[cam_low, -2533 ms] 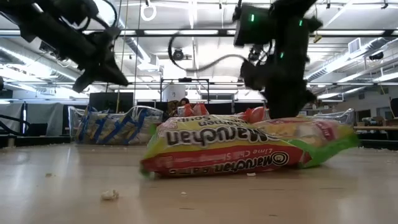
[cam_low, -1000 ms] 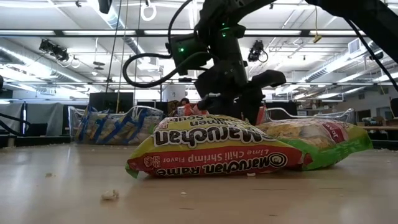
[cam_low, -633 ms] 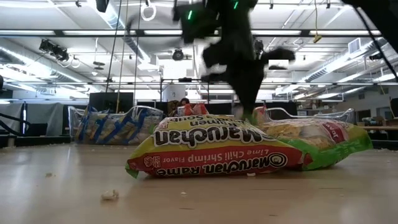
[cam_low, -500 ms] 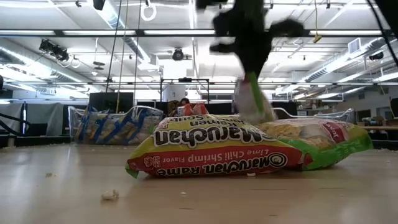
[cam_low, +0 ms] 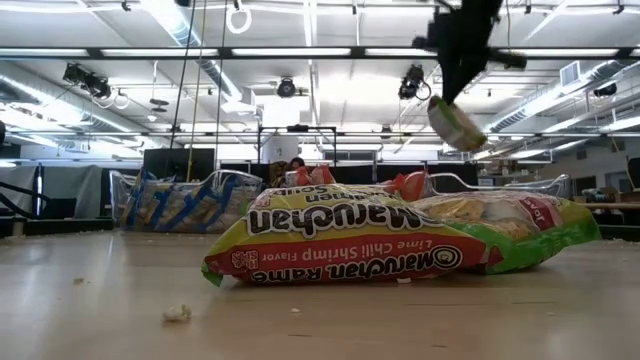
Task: Sort Maruchan noodles
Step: Put the green noodle pack into the right transparent bin
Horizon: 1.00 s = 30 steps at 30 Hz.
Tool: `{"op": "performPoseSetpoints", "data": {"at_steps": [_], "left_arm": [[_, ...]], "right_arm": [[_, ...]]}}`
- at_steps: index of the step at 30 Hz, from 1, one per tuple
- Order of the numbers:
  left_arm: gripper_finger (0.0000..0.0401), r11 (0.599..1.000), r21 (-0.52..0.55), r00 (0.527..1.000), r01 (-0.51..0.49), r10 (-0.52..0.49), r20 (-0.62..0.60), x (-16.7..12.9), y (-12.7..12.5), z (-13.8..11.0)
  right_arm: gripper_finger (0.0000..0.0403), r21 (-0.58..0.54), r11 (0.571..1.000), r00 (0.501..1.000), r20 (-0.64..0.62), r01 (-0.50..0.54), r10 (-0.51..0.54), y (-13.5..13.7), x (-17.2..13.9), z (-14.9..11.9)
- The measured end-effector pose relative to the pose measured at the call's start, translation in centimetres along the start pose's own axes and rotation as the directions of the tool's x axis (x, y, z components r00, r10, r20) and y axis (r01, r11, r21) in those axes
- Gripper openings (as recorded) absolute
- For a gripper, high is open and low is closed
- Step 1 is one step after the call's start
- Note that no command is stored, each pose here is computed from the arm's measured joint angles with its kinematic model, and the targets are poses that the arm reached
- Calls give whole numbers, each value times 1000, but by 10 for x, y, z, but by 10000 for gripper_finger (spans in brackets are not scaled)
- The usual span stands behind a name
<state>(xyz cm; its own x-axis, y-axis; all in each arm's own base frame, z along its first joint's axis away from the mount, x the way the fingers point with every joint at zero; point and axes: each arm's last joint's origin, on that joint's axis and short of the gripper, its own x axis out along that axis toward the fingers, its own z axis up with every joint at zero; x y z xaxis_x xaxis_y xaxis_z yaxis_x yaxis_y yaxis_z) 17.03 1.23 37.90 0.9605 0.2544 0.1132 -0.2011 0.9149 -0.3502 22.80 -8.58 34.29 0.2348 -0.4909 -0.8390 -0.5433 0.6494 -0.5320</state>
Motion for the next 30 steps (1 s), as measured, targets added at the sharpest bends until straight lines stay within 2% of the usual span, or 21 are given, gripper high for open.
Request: {"op": "performPoseSetpoints", "data": {"at_steps": [4, 11, 14, 16, 19, 22, 30], "left_arm": [[20, 1000, -14, 998, -2, 3, 57, 20, -3, -4], [20, 993, -69, 991, -99, 104, 81, 49, -1, -20], [20, 985, -101, 985, -138, 147, 91, 59, 0, -27], [20, 983, -113, 984, -142, 153, 95, 65, 1, -31], [20, 983, -113, 984, -145, 156, 91, 70, 1, -35], [20, 983, -108, 984, -147, 156, 88, 71, 1, -36], [20, 985, -83, 983, -149, 157, 91, 71, 1, -36]], "right_arm": [[3, -47, 985, 985, -39, 168, -170, -3, 39, -32], [3, -170, 952, 966, -2, 253, -257, 11, 110, -65], [4, -135, 908, 918, 74, 397, -391, 14, 126, -73], [7, -115, 884, 889, 133, 454, -439, 16, 133, -74], [11, -81, 893, 885, 198, 443, -421, 24, 143, -73], [13, -49, 898, 884, 209, 437, -419, 26, 146, -73], [17, 42, 911, 902, 126, 411, -412, 29, 143, -78]]}}
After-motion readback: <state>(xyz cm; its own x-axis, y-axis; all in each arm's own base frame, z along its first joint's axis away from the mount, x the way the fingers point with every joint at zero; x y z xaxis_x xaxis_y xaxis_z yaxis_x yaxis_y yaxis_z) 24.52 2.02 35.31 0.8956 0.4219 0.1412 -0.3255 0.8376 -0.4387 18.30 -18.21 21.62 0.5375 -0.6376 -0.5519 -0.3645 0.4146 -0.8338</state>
